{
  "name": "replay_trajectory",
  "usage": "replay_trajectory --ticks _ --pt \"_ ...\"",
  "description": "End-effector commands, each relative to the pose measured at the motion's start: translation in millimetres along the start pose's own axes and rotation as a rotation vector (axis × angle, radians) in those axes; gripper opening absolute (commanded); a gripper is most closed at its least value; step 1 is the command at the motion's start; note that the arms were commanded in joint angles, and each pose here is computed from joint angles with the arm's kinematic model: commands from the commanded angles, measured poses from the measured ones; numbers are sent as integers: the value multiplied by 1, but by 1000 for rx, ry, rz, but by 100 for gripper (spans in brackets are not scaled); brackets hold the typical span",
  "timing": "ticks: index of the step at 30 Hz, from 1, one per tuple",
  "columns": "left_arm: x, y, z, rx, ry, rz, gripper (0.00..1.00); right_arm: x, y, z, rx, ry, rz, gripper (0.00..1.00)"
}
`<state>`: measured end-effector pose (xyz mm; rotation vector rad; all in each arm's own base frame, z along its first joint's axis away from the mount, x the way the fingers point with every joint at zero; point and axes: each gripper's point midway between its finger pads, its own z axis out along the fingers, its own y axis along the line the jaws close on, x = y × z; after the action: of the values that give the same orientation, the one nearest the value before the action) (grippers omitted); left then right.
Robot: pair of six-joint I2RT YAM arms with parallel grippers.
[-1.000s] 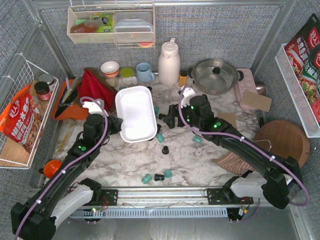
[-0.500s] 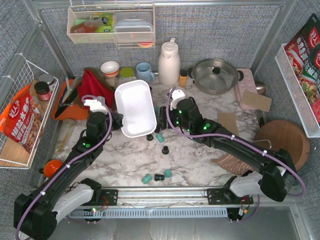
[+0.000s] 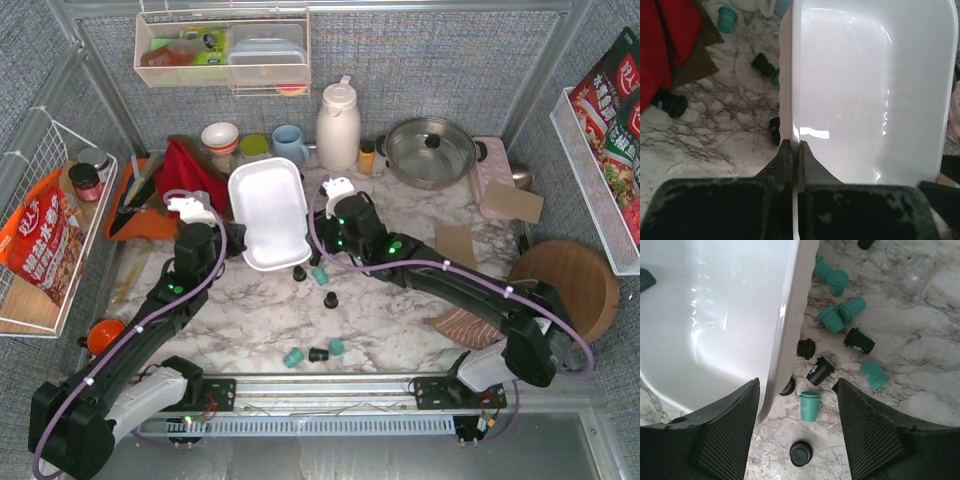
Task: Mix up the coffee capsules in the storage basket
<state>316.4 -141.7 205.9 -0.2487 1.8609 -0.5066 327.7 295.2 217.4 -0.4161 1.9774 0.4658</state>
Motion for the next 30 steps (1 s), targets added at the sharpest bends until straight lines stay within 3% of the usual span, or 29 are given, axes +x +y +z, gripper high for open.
replay_trajectory --ticks 1,4,5,8,9,10,13,16,22,30 --pt "-12 -18 1 77 -38 -40 0 -11 13 17 -44 -46 25 67" --pt "-11 -22 0 98 -33 -53 0 -7 14 27 -44 -37 28 64" --pt "-10 -24 0 109 -33 -55 0 -5 14 29 -40 -28 25 55" --pt "-10 -28 -2 142 -36 -45 0 -1 11 29 -30 -13 21 4" --pt "-10 -29 -2 147 -36 -42 0 1 7 29 -14 -6 24 0" --pt "-9 -29 -2 148 -33 -40 10 2 0 28 16 -1 30 0" --pt "-10 -28 -2 137 -35 -37 56 9 -41 23 152 32 70 0" --pt "-16 -24 -5 116 -55 -21 76 22 -97 8 306 58 111 0" --pt "-28 -12 -18 70 -100 38 88 58 -200 -29 571 107 161 0" --pt "-35 -7 -28 48 -123 62 92 87 -243 -29 629 190 156 0"
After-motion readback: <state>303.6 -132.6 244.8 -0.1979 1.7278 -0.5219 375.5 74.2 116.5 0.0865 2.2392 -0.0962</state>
